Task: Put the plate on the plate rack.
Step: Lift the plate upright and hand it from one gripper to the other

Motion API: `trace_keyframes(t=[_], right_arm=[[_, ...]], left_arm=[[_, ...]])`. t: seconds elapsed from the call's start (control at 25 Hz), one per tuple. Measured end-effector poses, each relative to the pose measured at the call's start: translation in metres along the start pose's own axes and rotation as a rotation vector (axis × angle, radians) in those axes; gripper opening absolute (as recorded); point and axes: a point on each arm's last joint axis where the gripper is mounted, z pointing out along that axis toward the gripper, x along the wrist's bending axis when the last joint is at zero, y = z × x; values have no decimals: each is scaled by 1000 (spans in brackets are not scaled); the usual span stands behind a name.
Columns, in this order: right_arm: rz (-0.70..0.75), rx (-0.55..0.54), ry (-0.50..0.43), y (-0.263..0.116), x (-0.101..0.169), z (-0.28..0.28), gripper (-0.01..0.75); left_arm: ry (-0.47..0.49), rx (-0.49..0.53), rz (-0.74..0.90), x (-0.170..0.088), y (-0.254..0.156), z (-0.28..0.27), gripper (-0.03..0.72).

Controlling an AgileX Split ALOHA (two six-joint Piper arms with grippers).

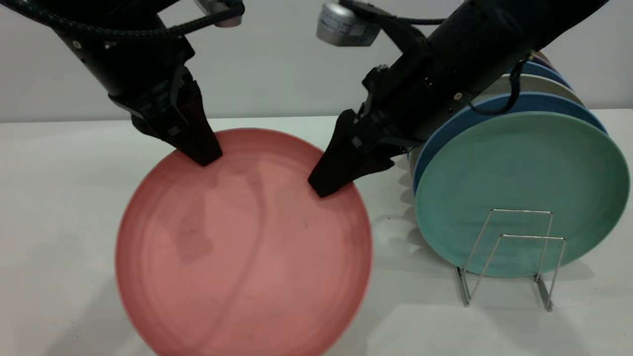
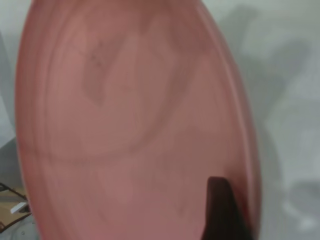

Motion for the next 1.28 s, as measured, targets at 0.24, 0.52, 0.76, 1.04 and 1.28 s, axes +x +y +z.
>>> trace_keyframes(t=[0.24,0.52,0.76,1.04,1.28], right_arm=[[-39,28,24,0,15,20,447],[-42,26,7,1,14,21,101],[-48,40,4,0,14,21,102],[-86,82,-13,-1,12,20,102],[-99,144,-26,5,13,10,102]], left_arm=[[-8,-13,15,-1,1,0,26],[-5,-15,27,-1,2,0,39],[-19,-6,-7,-2,1,0,73],[-75,31,-96,-8,-2,-2,383],[-46,102,-214,-6,-8,-3,638]])
